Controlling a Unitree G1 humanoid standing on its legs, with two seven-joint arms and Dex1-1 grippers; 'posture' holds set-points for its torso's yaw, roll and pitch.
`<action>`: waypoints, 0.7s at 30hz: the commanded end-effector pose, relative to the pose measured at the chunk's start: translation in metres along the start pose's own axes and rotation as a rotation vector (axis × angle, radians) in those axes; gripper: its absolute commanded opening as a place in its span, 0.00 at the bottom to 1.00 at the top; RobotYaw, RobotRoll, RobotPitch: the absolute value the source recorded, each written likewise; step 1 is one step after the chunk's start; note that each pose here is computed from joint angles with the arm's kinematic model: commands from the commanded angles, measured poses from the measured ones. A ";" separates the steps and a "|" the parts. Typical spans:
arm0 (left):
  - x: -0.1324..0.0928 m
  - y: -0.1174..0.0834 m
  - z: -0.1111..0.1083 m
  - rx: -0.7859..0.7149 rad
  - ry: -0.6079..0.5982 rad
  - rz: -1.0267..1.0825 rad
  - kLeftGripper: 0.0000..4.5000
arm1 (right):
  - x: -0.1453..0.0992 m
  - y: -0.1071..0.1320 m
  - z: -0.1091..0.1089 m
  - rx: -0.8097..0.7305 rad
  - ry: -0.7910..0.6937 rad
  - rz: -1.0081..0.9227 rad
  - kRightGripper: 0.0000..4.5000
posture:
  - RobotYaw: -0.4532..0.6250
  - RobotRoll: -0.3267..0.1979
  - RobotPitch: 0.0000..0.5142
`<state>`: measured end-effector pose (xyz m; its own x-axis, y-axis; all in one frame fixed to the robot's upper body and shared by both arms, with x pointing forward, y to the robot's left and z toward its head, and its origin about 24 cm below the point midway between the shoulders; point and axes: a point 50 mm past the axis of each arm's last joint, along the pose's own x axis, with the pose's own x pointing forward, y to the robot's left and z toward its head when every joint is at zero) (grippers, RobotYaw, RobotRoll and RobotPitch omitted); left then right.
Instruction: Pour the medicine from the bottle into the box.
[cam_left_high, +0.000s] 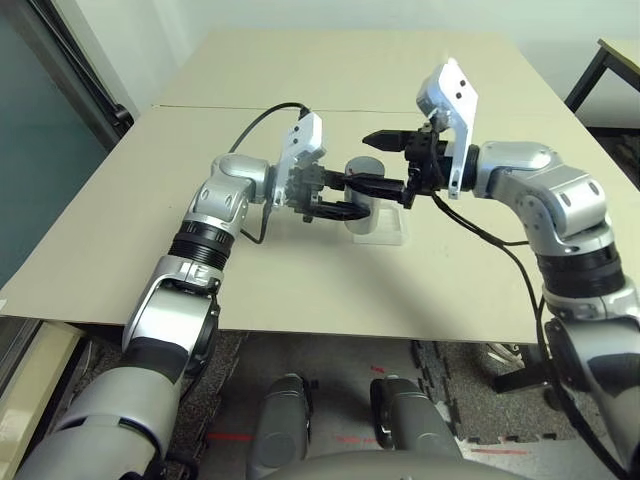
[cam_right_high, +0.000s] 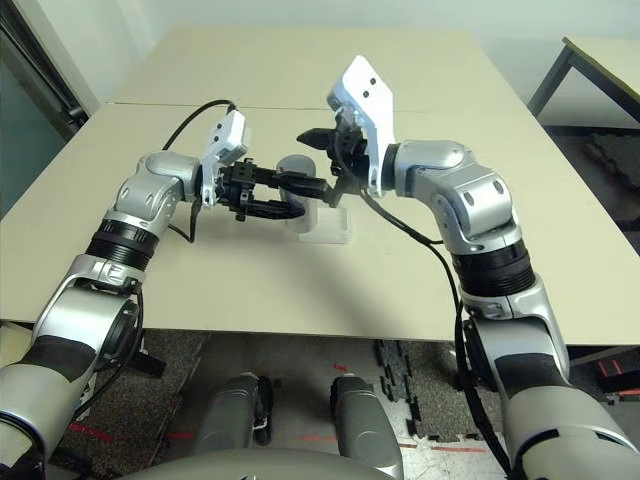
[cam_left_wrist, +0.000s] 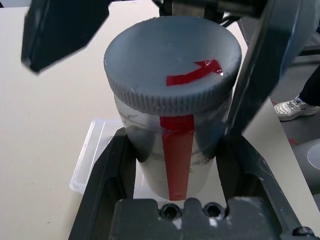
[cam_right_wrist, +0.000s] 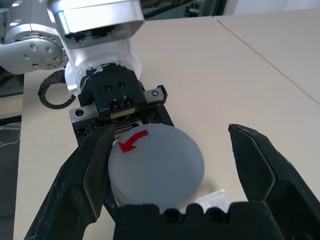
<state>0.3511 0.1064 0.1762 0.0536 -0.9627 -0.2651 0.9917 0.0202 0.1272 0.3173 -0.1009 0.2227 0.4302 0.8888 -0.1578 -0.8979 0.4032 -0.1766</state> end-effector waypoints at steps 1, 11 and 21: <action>0.002 -0.001 0.003 0.022 0.003 -0.011 0.55 | 0.003 0.000 0.002 -0.019 -0.002 -0.003 1.00 | 0.41 0.62 0.17; -0.002 0.000 0.002 0.016 0.006 0.004 0.55 | -0.018 -0.010 -0.003 0.019 -0.014 -0.085 1.00 | 0.40 0.62 0.17; -0.009 0.001 -0.002 0.004 0.016 0.028 0.55 | -0.060 -0.025 -0.011 0.066 0.001 -0.223 1.00 | 0.40 0.62 0.18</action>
<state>0.3543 0.1155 0.1774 0.1097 -0.9573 -0.2677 0.9880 0.0756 0.1345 0.3106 -0.1441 0.2212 0.5194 0.8424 -0.1431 -0.8529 0.5009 -0.1471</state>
